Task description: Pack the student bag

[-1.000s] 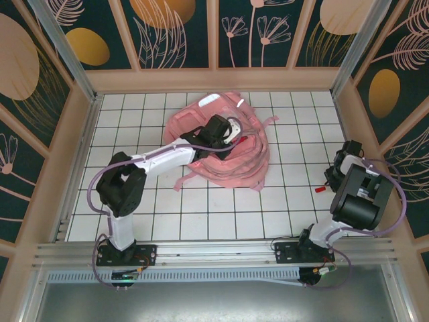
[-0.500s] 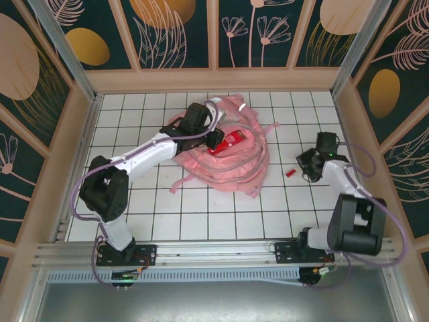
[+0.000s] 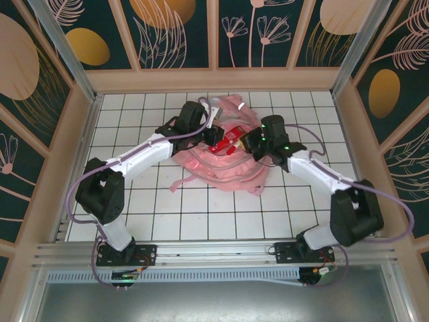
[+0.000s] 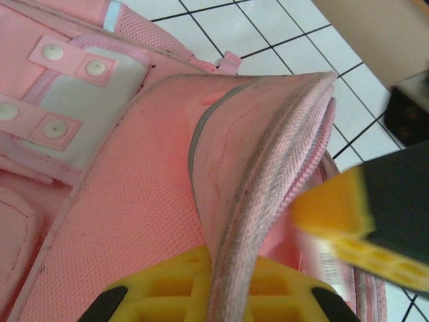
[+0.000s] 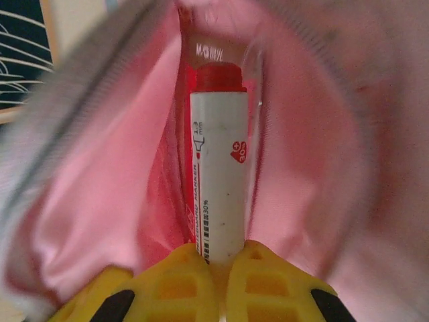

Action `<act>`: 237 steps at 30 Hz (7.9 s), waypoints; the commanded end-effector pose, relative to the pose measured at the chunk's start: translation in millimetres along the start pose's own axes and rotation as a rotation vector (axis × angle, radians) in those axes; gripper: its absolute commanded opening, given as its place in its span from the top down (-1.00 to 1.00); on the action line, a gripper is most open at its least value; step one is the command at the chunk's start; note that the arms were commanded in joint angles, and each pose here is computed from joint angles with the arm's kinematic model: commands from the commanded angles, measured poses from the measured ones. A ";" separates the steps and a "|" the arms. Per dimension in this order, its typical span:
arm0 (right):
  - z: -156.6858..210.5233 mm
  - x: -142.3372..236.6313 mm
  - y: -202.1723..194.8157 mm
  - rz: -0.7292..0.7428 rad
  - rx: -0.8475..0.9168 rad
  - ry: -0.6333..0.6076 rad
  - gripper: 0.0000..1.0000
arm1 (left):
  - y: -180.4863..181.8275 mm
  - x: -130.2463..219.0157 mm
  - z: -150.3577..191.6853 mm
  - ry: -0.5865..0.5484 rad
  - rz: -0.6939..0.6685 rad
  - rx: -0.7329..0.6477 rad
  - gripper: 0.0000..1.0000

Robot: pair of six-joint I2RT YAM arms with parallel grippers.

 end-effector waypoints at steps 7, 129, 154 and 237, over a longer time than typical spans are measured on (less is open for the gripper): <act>10.3 -13.5 38.7 -0.095 -0.047 0.045 -0.04 | -21.6 53.3 -61.5 -0.259 0.040 -0.037 1.00; 66.9 4.8 4.9 -0.014 1.394 -0.058 0.11 | 42.5 -17.5 45.0 0.108 0.000 0.013 1.00; 5.0 -43.6 -1.3 0.173 0.714 -0.030 0.26 | -5.4 6.0 45.2 0.109 0.285 -0.213 1.00; 30.0 -35.6 -49.9 0.308 1.626 0.114 1.00 | 51.3 68.9 99.9 0.172 0.157 -0.835 1.00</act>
Point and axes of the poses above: each hand's point on the last joint's axis, 136 mm out from that joint toward the fingers, its own x axis back along the fingers, its own y axis along the line the jaws close on, z = x × y, the point moved 2 cm from there along x, back along the fingers, and after that the axes turned 2 degrees about x, right-handed, at the moved point
